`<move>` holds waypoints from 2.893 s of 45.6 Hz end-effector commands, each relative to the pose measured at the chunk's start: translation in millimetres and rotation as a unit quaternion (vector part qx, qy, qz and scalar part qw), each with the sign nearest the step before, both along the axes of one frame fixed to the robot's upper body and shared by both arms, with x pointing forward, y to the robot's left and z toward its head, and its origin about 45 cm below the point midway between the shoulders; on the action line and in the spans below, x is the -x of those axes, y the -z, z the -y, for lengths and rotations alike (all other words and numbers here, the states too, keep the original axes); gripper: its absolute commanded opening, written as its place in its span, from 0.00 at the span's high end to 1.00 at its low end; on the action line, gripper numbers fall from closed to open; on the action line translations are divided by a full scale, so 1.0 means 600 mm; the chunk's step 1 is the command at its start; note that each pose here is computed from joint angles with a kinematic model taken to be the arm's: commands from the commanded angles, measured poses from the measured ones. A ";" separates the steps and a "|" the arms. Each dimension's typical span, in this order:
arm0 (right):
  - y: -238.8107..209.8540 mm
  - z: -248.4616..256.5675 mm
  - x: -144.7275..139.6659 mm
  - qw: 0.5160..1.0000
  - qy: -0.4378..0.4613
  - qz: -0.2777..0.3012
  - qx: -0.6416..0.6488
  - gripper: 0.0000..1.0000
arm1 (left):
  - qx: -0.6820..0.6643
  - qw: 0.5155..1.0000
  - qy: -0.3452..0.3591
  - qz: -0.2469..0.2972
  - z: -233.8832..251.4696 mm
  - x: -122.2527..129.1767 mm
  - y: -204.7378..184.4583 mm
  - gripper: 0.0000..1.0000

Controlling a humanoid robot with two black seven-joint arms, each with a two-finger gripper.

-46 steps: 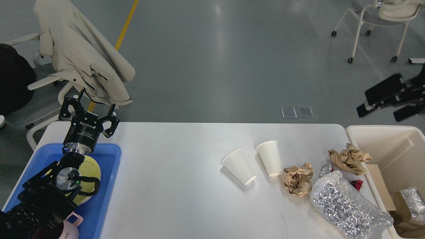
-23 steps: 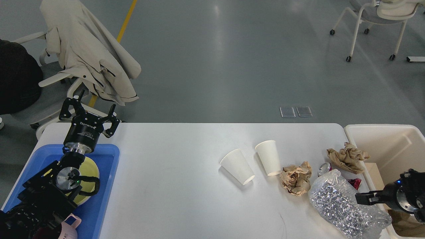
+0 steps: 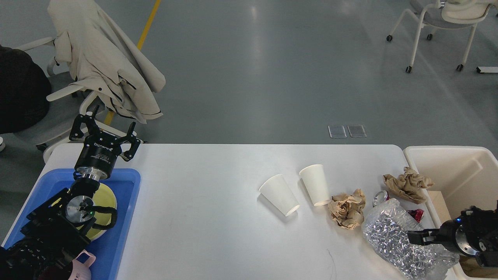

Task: Tidy desktop
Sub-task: 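Grasp the crinkled foil bag with the right gripper, then lift the foil bag and drop it into the white bin, then raise the right gripper and reach toward the white paper cups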

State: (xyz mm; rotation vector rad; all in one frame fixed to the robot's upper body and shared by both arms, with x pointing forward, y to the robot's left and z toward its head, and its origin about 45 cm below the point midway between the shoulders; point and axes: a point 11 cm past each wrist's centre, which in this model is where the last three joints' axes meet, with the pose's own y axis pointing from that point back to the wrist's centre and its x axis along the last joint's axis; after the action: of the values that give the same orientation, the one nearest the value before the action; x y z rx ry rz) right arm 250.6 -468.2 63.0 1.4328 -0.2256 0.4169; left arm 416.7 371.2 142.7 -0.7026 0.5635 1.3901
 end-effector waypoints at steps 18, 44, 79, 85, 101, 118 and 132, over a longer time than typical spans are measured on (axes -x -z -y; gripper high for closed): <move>0.012 -0.021 -0.001 1.000 -0.004 0.000 -0.015 1.00 | 0.000 1.000 0.000 0.000 0.000 0.000 0.000 0.00; -0.390 -0.076 -0.093 0.983 0.057 -0.034 -0.171 1.00 | 0.000 1.000 0.000 0.000 0.000 0.000 0.000 0.00; -0.570 0.223 -0.184 0.981 0.065 0.117 0.142 1.00 | 0.000 1.000 -0.001 0.000 0.000 0.000 0.000 0.00; -0.431 0.304 -0.135 0.975 0.086 0.112 0.174 1.00 | 0.000 1.000 0.000 0.000 0.000 0.000 0.000 0.00; -0.084 0.284 0.002 0.975 0.118 0.099 0.159 1.00 | 0.000 1.000 -0.001 0.001 0.000 0.000 0.000 0.00; -0.109 0.277 -0.035 0.973 0.129 0.123 0.149 0.00 | 0.000 1.000 0.000 0.000 0.000 0.000 0.000 0.00; -0.369 0.210 -0.187 0.983 0.148 0.087 0.067 0.00 | 0.000 1.000 0.000 0.000 0.000 0.000 0.000 0.00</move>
State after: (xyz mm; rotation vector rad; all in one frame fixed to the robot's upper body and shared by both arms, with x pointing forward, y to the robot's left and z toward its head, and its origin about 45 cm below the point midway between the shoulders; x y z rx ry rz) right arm 327.1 -622.3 201.2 1.1115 -0.5795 0.3693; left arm 416.7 371.2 142.6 -0.7024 0.5636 1.3901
